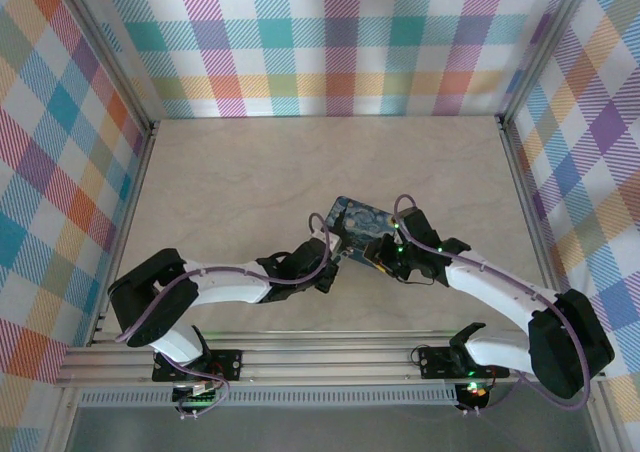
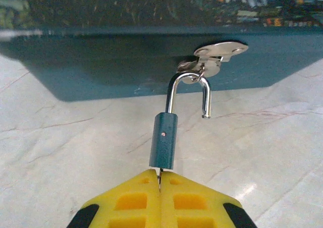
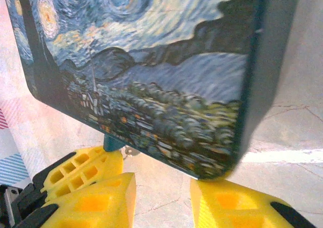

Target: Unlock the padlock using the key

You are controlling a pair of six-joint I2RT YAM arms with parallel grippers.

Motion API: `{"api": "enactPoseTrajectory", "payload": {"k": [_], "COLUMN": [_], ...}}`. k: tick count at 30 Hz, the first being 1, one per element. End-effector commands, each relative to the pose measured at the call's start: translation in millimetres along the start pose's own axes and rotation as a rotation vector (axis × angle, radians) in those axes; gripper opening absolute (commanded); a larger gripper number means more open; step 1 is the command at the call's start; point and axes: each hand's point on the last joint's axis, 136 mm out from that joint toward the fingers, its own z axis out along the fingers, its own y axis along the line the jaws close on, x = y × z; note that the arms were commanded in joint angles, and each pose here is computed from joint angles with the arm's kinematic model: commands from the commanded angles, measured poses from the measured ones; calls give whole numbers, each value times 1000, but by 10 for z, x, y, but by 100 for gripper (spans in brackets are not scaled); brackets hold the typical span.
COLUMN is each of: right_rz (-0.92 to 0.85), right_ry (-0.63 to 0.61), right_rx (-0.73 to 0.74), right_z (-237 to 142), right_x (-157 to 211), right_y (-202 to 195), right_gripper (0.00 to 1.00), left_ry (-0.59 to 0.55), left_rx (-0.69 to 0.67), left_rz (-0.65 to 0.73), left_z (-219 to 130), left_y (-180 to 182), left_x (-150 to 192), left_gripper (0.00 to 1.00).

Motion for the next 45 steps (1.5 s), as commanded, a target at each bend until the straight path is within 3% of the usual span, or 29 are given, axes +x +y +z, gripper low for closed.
{"api": "enactPoseTrajectory", "payload": {"k": [1, 10, 17, 24, 33, 45], "right_rz": [-12, -61, -147, -173, -170, -175], "right_ry": [-53, -116, -147, -132, -124, -86], "right_rx": [-35, -22, 24, 15, 25, 12], "right_z": [-69, -218, -293, -221, -185, -84], "right_x": [-83, -171, -285, -317, -304, -292], "right_y": [127, 165, 244, 337, 275, 318], "right_gripper": [33, 33, 35, 36, 36, 36], "left_ry": [8, 42, 55, 64, -39, -150], "left_rx": [-83, -253, -310, -298, -168, -87], "left_rz": [-53, -192, -302, -287, -443, -615], "left_z": [-90, -229, -346, -277, -234, -248], "left_y": [132, 758, 1239, 1248, 1138, 1280], "left_x": [-81, -28, -14, -66, -194, -323], "left_gripper": [0, 0, 0, 0, 0, 0]}}
